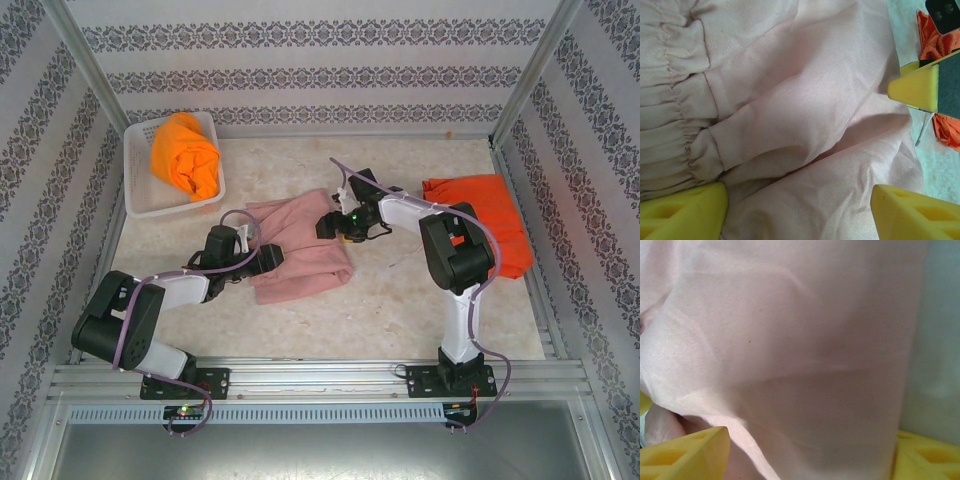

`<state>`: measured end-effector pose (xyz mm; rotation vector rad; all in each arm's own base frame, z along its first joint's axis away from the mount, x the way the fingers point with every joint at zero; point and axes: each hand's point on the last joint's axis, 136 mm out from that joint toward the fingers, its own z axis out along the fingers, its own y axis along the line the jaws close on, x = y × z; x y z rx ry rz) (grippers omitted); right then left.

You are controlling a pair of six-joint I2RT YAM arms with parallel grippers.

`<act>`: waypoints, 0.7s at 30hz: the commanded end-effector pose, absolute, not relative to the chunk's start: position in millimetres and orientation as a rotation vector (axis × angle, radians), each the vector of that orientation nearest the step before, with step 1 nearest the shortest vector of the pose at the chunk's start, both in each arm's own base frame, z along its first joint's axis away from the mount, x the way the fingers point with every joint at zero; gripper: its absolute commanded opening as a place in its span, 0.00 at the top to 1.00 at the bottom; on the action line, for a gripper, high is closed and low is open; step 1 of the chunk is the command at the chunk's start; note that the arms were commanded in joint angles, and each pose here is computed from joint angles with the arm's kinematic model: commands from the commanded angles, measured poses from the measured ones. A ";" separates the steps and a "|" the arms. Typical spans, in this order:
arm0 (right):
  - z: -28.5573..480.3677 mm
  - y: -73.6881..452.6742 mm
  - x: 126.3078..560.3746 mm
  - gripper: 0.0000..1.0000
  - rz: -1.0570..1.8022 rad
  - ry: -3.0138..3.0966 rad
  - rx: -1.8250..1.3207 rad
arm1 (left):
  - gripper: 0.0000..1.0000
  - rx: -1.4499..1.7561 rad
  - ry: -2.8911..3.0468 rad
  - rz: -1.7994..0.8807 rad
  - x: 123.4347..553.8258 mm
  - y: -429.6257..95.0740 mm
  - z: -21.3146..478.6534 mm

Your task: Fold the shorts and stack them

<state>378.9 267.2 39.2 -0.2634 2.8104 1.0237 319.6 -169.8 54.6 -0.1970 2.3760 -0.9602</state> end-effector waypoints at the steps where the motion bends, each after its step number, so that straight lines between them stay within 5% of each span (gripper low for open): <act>1: 42.7 276.9 380.5 0.29 1.093 2.793 -0.268 | 0.23 -0.300 2.564 -0.849 289.3 -149.9 3.8; 21: 28.2 275.0 373.4 0.88 0.947 2.837 -0.253 | 0.22 -0.275 2.463 -0.896 300.6 -154.4 36.6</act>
